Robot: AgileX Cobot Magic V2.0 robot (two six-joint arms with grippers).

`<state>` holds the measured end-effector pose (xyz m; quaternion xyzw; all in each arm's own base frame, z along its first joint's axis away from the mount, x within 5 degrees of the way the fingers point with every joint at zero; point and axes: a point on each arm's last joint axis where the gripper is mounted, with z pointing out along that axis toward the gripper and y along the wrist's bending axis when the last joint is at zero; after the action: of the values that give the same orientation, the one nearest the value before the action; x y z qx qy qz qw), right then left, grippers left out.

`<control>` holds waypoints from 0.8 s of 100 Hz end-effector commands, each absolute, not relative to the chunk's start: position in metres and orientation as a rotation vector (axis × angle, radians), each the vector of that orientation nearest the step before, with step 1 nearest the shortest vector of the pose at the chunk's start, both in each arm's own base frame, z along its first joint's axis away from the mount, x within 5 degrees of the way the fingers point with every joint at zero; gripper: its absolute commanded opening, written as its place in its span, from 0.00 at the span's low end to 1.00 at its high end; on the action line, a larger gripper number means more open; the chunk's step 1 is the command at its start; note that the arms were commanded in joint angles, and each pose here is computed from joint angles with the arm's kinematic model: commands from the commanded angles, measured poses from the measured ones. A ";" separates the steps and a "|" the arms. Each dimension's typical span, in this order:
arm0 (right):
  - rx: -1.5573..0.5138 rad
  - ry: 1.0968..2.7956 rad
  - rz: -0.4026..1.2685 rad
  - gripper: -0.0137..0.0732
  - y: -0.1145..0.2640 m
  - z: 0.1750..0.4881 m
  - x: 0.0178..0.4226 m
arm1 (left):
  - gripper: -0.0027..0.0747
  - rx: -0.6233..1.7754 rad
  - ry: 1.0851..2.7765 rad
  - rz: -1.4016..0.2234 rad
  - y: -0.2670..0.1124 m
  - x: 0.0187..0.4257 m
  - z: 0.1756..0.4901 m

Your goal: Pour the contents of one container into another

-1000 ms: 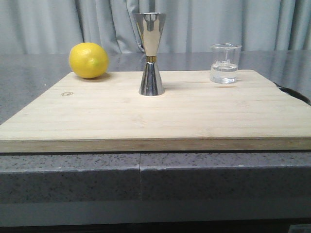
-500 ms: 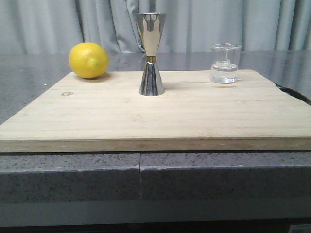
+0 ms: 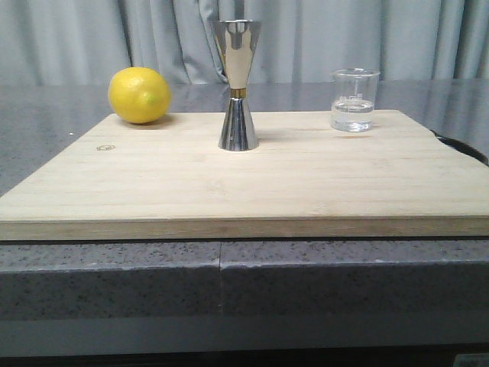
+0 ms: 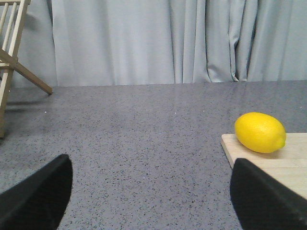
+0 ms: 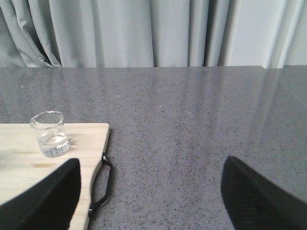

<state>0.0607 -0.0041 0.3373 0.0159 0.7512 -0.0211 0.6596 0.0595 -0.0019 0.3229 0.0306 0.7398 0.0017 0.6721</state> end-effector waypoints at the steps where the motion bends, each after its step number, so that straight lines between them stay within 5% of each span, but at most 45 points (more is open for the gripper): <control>1: 0.033 1.613 -0.063 0.80 -0.005 0.353 0.062 | 0.83 0.067 1.584 -0.012 -0.003 0.061 0.337; 41: 0.034 1.615 -0.061 0.80 -0.005 0.353 0.062 | 0.73 0.041 1.585 -0.065 -0.004 0.061 0.339; 80: 0.047 1.744 -0.066 0.80 -0.006 0.358 0.060 | 0.70 0.090 1.981 -0.043 -0.007 0.096 0.365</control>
<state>0.0573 -0.0047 0.3377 0.0197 0.7814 -0.0223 0.6233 0.0811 -0.0052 0.3483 0.0303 0.8283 -0.0152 0.5592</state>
